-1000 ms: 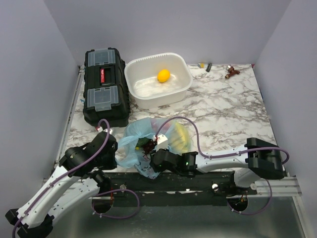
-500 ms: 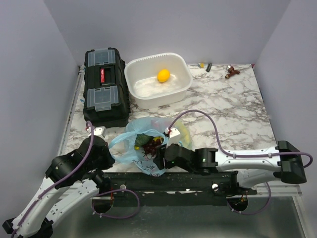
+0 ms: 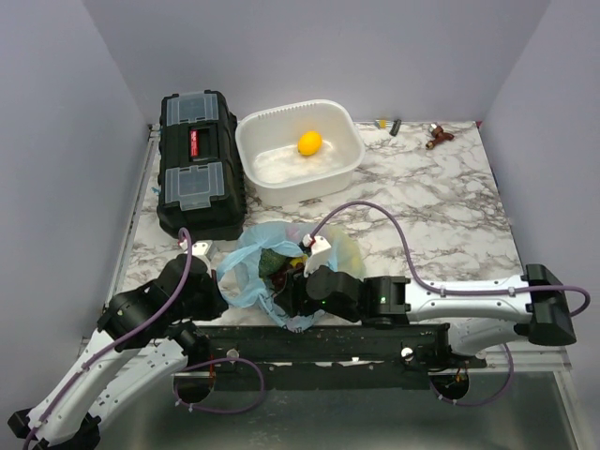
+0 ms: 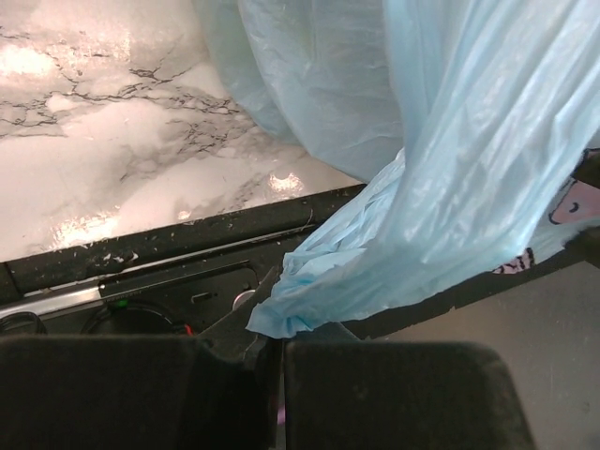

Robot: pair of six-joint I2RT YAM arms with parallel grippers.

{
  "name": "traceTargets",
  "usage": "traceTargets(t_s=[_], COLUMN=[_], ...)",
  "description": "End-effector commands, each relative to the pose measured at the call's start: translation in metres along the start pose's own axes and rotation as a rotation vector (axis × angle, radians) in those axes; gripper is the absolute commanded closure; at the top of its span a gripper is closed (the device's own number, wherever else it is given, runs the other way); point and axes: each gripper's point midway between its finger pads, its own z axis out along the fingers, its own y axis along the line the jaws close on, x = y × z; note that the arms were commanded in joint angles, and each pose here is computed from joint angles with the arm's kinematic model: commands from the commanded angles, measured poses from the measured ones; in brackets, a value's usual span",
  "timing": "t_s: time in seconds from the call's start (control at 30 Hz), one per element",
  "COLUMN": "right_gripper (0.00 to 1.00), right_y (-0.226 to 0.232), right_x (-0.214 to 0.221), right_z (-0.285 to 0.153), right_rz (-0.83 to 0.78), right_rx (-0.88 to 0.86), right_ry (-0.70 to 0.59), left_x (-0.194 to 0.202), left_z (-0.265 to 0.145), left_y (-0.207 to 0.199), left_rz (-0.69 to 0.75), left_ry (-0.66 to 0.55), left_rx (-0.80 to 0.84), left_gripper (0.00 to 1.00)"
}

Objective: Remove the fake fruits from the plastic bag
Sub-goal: Take out the fake fruit from the plastic bag.

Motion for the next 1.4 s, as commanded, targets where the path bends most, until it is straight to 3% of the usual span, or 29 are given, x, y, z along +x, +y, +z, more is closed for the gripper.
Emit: traceTargets(t_s=[0.0, 0.27, 0.6, 0.83, 1.1, 1.37], right_gripper=[0.55, 0.58, 0.48, 0.48, 0.51, 0.51], right_y=[-0.011, -0.03, -0.017, -0.045, -0.051, -0.061], right_x=[-0.013, 0.002, 0.011, 0.016, 0.018, 0.025], right_z=[0.026, 0.076, 0.115, 0.135, 0.145, 0.126], right_rz=[0.106, 0.153, 0.128, 0.188, 0.241, 0.189], right_rx=[0.102, 0.131, 0.082, 0.236, 0.277, 0.274], right_ry=[-0.106, -0.056, -0.004, -0.054, -0.078, -0.045], left_x=[-0.002, -0.007, 0.018, 0.015, 0.021, 0.021], left_z=[-0.007, -0.029, -0.022, -0.025, -0.026, -0.035], left_y=[0.002, 0.009, 0.012, -0.003, 0.006, 0.019], left_rz=[0.001, -0.039, -0.001, 0.008, 0.014, 0.018], left_ry=[-0.01, -0.065, 0.081, 0.049, 0.051, 0.018], left_rx=[-0.006, -0.032, -0.049, 0.057, 0.035, -0.011], left_gripper=[1.0, 1.0, 1.0, 1.0, 1.0, 1.0])
